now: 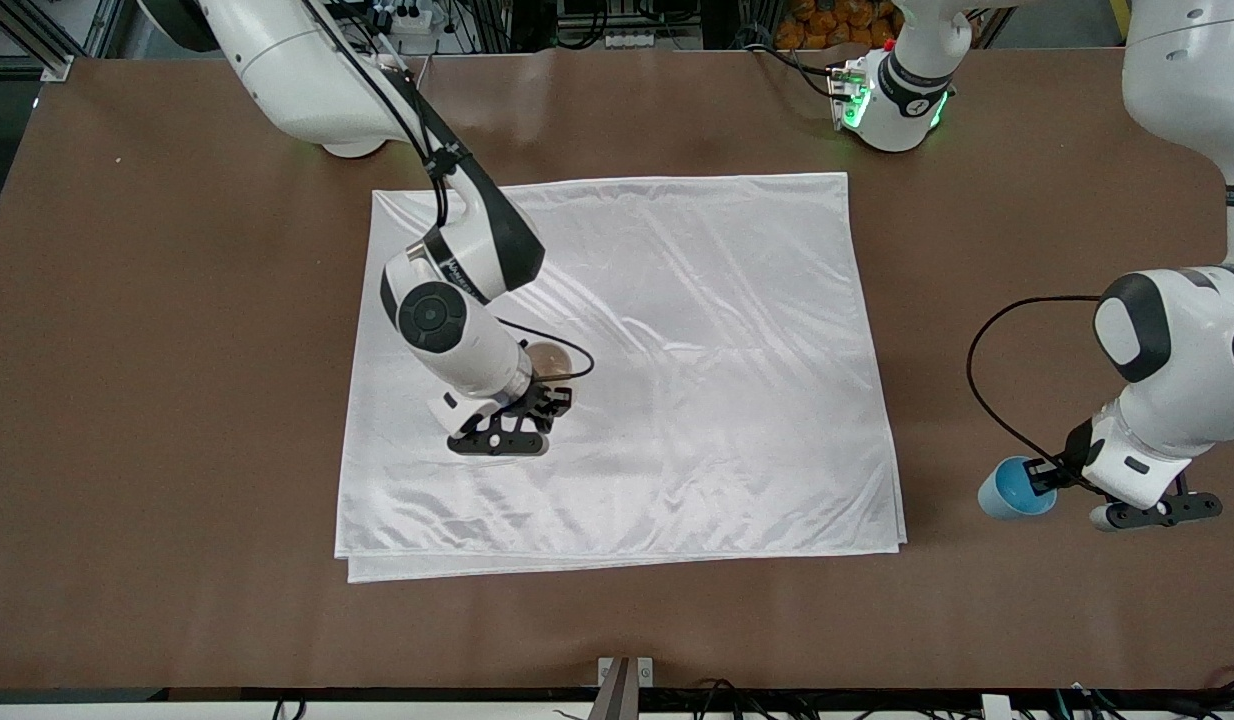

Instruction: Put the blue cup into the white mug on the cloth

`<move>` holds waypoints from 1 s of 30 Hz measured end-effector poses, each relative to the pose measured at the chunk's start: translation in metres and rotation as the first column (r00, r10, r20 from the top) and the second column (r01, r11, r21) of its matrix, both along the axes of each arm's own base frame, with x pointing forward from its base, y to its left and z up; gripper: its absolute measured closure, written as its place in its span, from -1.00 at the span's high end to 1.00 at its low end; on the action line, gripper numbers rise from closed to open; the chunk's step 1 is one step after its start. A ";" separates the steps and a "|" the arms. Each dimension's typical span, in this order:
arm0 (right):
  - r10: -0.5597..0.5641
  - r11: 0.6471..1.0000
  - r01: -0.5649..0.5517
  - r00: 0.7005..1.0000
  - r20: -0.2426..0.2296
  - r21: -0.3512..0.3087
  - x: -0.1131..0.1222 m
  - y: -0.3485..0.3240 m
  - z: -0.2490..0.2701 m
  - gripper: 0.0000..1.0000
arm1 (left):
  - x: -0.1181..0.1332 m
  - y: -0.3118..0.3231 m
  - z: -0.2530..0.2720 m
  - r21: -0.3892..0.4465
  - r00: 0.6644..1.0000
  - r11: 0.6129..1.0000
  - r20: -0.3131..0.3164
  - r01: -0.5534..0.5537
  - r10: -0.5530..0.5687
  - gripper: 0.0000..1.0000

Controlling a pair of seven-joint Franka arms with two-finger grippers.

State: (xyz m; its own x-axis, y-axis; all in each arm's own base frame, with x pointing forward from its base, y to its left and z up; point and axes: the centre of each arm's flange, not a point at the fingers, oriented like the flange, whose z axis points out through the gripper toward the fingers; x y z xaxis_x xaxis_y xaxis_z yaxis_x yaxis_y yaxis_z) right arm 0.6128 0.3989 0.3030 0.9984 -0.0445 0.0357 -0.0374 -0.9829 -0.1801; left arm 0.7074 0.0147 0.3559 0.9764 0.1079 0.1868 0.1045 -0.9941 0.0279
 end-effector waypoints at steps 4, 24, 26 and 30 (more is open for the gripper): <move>0.014 1.000 -0.014 1.000 0.004 0.005 -0.013 0.022 -0.003 -0.62 | -0.002 -0.009 0.006 -0.002 1.000 1.000 -0.007 0.007 -0.007 -0.93; 0.004 1.000 -0.004 1.000 -0.007 0.005 -0.036 0.055 -0.068 -0.62 | -0.015 -0.097 0.042 -0.004 1.000 1.000 -0.015 -0.005 0.005 -0.93; -0.002 1.000 0.002 1.000 -0.007 0.006 -0.036 0.056 -0.068 -0.62 | -0.016 -0.100 0.042 -0.006 1.000 1.000 -0.019 -0.018 0.018 -0.93; -0.016 1.000 0.016 1.000 -0.012 0.006 -0.036 0.056 -0.070 -0.43 | -0.017 -0.108 0.042 -0.011 0.999 0.999 -0.021 -0.040 0.039 -0.93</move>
